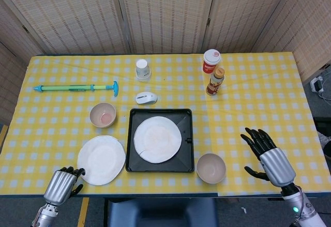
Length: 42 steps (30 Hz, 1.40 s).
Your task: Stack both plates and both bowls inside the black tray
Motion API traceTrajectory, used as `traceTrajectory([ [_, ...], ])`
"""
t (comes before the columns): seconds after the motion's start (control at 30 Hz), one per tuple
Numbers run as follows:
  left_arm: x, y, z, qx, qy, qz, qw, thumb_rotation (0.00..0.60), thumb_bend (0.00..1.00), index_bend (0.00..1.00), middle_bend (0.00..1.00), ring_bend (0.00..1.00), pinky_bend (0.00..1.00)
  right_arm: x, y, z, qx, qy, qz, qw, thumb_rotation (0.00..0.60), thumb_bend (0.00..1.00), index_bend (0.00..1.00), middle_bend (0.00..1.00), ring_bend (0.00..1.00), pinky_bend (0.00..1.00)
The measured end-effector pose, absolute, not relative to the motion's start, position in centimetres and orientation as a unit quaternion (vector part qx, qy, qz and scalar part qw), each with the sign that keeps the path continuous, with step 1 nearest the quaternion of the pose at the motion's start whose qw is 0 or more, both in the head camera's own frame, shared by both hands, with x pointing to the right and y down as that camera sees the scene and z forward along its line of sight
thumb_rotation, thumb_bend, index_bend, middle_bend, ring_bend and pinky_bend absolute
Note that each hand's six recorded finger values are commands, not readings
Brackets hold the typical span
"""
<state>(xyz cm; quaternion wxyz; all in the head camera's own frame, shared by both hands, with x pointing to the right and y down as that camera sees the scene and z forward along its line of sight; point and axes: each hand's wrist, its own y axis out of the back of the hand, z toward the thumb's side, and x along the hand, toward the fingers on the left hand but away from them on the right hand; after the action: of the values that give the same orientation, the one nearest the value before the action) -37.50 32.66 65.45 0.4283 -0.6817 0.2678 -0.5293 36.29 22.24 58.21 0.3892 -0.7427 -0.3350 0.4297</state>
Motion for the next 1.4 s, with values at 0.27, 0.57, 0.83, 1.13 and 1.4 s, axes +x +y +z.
traceTrajectory([
  [0.27,-36.8,33.3,66.7,-0.689,0.247,-0.526,0.434,0.6,0.23,0.5,0.99,0.87,0.92,36.3,22.2,58.1,-0.743,-0.335,0.43,0.388,0.6,0.22,0.0,0.0,0.0,0.05],
  [0.57,-36.5,33.5,67.1,-0.692,0.242,-0.523,0.435,0.6,0.23,0.51,1.0,0.93,0.97,36.3,22.2,58.3,-0.743,-0.334,0.433,0.386,0.6,0.22,0.0,0.0,0.0,0.05],
  [0.83,-36.0,33.3,67.7,-0.693,0.253,-0.514,0.438,0.6,0.23,0.54,1.0,0.94,0.99,36.4,22.2,58.4,-0.742,-0.334,0.436,0.386,0.6,0.22,0.0,0.0,0.0,0.05],
  [1.13,-35.2,33.2,68.9,-0.698,0.254,-0.504,0.44,0.6,0.23,0.55,1.0,0.95,0.99,36.5,22.0,58.4,-0.739,-0.336,0.438,0.386,0.6,0.22,0.0,0.0,0.0,0.05],
  [1.4,-34.8,33.0,69.2,-0.702,0.263,-0.493,0.442,0.6,0.33,0.59,1.0,0.95,0.99,36.7,21.9,58.4,-0.738,-0.337,0.44,0.385,0.6,0.22,0.0,0.0,0.0,0.05],
])
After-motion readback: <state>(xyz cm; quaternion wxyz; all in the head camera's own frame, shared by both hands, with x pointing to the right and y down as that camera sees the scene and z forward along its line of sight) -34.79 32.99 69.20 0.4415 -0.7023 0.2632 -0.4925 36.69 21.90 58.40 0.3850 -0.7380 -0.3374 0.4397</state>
